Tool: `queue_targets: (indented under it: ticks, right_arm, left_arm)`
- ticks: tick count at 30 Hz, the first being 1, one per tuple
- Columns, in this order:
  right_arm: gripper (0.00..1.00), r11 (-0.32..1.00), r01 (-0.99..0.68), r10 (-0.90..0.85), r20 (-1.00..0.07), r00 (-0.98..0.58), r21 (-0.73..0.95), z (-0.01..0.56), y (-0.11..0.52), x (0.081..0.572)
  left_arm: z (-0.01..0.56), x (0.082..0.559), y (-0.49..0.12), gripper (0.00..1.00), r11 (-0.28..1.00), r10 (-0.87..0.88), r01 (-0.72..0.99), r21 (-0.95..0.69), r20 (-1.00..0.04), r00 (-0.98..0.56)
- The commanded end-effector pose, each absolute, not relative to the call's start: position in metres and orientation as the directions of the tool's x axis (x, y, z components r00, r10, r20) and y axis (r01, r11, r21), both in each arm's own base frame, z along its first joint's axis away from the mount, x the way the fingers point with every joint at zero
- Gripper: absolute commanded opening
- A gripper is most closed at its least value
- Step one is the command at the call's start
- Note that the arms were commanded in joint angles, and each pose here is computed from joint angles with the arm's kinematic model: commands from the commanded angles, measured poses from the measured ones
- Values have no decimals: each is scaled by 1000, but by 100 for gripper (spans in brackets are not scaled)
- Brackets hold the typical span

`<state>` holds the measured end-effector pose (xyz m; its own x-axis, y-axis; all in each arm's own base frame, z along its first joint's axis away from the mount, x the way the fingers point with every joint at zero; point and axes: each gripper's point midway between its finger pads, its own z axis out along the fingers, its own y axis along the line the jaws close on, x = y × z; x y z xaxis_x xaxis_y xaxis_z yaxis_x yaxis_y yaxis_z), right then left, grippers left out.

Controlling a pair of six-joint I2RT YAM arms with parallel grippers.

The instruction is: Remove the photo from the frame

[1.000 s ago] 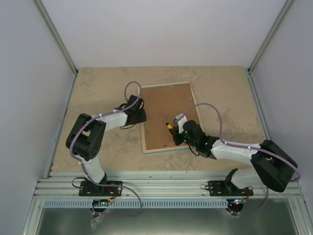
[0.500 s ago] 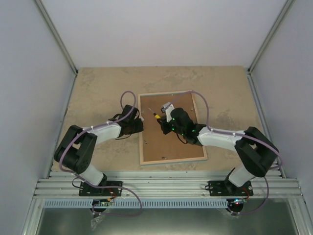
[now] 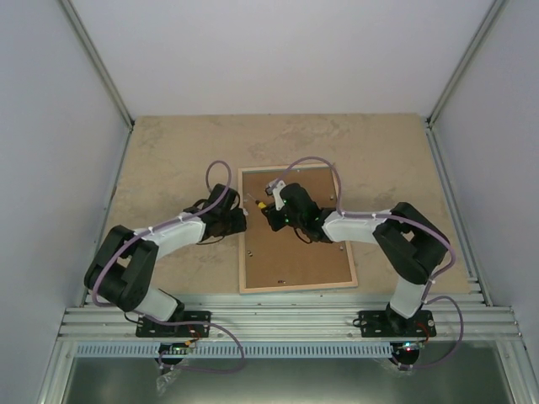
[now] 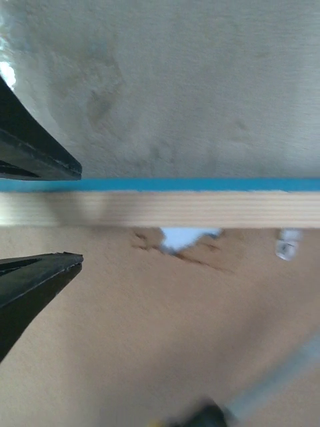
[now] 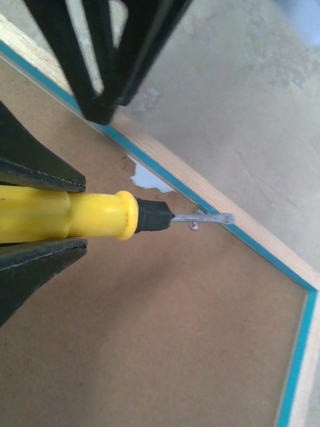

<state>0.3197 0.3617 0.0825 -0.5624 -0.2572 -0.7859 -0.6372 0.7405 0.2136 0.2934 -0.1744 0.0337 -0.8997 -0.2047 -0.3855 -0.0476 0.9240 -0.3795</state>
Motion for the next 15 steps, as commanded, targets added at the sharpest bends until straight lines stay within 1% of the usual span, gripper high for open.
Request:
queue_targets:
  ticks: [1,9,15]
  right_arm:
    - [0,720,-652,-254,-783,-568,240,77,370,321]
    - [1,714,-646,-258,-756,-602,270,60,373,316]
    - [0,706,-649,-253,-755,-605,283,59,374,315]
  left_arm:
    - [55,317,-180,34,933,-199,-29,-360,-446,-873]
    - [42,337,-180,34,953,-180,-44,-300,-443,-878]
    - [29,337,-171,34,968,-172,-70,-243,-433,-885]
